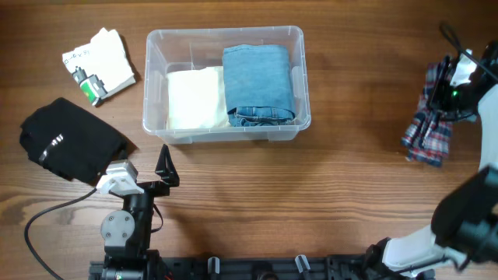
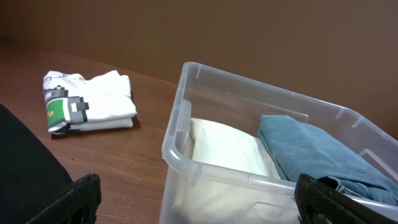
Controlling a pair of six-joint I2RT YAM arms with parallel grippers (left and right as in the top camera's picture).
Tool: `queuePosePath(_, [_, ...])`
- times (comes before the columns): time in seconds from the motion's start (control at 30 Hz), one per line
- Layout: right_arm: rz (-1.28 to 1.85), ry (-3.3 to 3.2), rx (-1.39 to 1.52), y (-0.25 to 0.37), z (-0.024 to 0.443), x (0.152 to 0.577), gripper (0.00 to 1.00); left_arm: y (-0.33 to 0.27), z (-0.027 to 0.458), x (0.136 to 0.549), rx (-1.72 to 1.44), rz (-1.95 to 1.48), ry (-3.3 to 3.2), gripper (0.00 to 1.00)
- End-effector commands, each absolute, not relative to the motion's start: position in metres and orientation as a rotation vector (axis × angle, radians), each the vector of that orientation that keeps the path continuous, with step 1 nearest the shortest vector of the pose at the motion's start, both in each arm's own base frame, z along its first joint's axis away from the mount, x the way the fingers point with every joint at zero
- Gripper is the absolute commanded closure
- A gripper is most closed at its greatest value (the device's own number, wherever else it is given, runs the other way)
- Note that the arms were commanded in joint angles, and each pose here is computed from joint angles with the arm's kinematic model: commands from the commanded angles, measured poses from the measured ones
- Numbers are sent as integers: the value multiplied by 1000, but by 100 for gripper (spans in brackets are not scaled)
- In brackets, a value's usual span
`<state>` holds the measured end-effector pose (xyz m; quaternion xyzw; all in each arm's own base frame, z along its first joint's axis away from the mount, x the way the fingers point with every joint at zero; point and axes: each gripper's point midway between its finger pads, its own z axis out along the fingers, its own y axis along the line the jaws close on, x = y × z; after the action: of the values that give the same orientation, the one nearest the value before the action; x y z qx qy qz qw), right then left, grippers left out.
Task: Pack container
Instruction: 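Lift the plaid cloth and carry it left over the container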
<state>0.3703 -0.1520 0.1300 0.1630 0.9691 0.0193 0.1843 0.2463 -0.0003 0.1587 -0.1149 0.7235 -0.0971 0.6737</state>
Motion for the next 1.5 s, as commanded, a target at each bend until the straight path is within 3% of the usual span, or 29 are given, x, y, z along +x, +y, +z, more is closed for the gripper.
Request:
queuePosePath(0.0, [280,2478,375,-106,212,395,96,0,157,247,-238,-202,1633,0])
queuePosePath(0.3, [665,2170,223,2,314,411,96,0,157,247,-238,-202,1633,0])
queuePosePath(0.7, [1142,1766,-360,208,414,400,96,0,157,247,-238,-202,1633,0])
queuePosePath(1.1, [1414,1557,-734,335,399,372,96,0,157,247,-238,-202,1633,0])
queuePosePath(1.47, [1698,1514,-737,379,356,385,96,0,157,247,-238,-202,1633,0])
